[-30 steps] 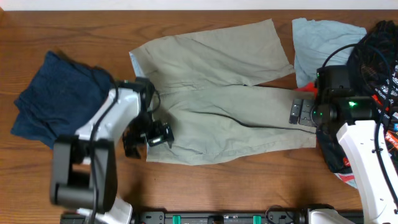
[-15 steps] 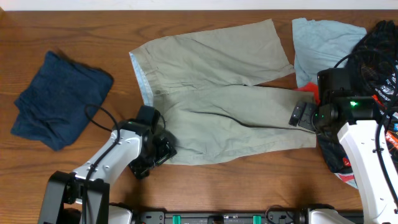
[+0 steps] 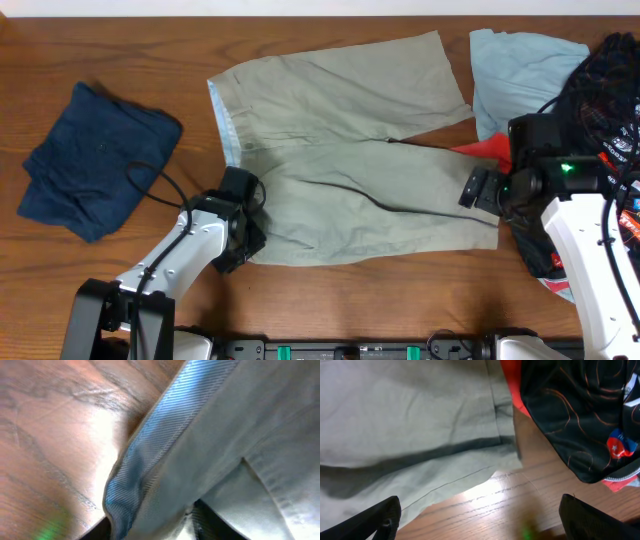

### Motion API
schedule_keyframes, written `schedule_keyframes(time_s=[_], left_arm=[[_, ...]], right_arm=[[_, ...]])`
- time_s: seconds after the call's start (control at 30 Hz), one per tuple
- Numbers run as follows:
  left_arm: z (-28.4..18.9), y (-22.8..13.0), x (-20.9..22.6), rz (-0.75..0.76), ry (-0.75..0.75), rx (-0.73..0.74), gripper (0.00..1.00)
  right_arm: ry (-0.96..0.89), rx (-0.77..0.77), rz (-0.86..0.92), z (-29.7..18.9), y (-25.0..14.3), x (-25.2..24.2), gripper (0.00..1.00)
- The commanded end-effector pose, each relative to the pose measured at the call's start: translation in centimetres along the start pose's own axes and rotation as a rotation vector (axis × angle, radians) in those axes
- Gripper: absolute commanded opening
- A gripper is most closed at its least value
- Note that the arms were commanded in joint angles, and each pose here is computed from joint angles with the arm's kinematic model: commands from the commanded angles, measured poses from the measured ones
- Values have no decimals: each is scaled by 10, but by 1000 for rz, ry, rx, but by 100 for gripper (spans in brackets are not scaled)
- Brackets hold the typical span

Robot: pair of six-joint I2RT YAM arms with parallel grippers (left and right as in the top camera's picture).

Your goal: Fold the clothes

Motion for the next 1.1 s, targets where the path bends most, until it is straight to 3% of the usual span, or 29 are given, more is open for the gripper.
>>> schedule_keyframes(time_s=[0.0,0.07,0.4,0.57,0.73,1.07], left_arm=[[2,6,7,10,55,-72,24],[0,7,6,30,45,-80,7],[-41,2,16,118,-44,-137,6],[-55,-2,24,119,-79,-158,6],[-57,-4,29,120,-62,-147,6],[-56,-6,33,120,-40,-141,6]], right_arm=[[-11,38,39,11,-6,-4,99],[-17,60,54,16,-11,-5,99],[170,263,86,49,-51,9,99],[171,298,90,68,-65,6,99],[83,207,109,86,-61,-2,99],[155,-81,-61,68,-6,12,81]])
Point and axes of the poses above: each gripper's point midway between its finger pads, its own z axis out along the fingers, its own x axis along the line the jaws close on, y = z × x, the point moved 8 cm from there along -z, back along the fingers, and after that the axes turned 10 degrees about -z, right-handed, at the moved point
